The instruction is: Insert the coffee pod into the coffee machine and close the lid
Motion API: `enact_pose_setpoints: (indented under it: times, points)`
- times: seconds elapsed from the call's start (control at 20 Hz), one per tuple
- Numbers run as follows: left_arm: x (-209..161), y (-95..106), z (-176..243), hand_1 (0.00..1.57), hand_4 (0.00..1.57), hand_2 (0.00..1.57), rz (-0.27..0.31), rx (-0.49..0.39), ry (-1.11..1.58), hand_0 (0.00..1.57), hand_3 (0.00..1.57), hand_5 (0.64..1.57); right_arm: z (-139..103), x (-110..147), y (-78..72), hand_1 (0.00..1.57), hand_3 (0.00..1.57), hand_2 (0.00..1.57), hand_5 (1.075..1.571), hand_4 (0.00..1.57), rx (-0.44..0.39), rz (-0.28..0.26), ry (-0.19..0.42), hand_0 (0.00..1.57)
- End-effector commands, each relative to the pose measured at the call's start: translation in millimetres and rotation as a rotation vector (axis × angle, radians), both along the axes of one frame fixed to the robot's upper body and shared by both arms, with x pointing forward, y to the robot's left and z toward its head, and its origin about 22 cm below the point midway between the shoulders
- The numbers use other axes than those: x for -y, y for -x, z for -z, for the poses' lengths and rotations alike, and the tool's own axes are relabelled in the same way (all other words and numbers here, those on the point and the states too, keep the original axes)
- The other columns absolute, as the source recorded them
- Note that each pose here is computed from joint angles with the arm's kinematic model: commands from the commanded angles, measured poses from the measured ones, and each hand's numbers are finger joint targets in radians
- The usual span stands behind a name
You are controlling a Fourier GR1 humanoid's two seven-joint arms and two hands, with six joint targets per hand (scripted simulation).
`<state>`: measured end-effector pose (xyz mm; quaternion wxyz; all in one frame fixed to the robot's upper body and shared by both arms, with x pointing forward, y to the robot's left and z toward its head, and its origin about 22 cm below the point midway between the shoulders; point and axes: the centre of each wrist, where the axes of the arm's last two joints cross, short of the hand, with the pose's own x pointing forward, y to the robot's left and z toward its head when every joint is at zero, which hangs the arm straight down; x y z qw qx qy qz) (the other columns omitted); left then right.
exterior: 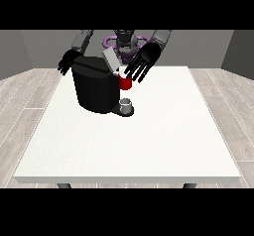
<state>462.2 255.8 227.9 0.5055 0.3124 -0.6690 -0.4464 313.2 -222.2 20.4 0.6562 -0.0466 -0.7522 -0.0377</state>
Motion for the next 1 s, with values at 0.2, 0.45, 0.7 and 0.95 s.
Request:
enact_pose_setpoints:
  times: [0.2, 0.45, 0.7, 0.95]
  points:
    - [-6, 4, 24, 0.00, 0.00, 0.00, 0.030, -0.024, -0.019, 0.00, 0.00, 1.571, 8, 8, 1.9, 0.00, 0.00, 0.00, 1.571, 0.41, -0.018, 0.051, -0.031, 0.00]
    - [16, 6, 56, 0.00, 0.00, 0.00, 0.026, -0.111, 0.075, 0.00, 0.00, 1.571, 34, 19, 19.8, 0.00, 0.00, 0.00, 1.571, 0.38, -0.086, 0.073, -0.026, 0.00]
    - [3, 12, 84, 0.00, 0.00, 0.00, 0.004, -0.154, 0.399, 0.00, 0.00, 1.571, 41, 26, 30.4, 0.00, 0.00, 0.00, 1.571, 0.43, -0.132, 0.108, -0.040, 0.00]
    - [13, 39, 173, 0.00, 0.00, 0.00, 0.032, -0.311, 0.723, 0.00, 0.00, 1.571, 57, 56, 51.8, 0.00, 0.00, 0.00, 1.571, 0.45, -0.220, 0.172, -0.051, 0.00]
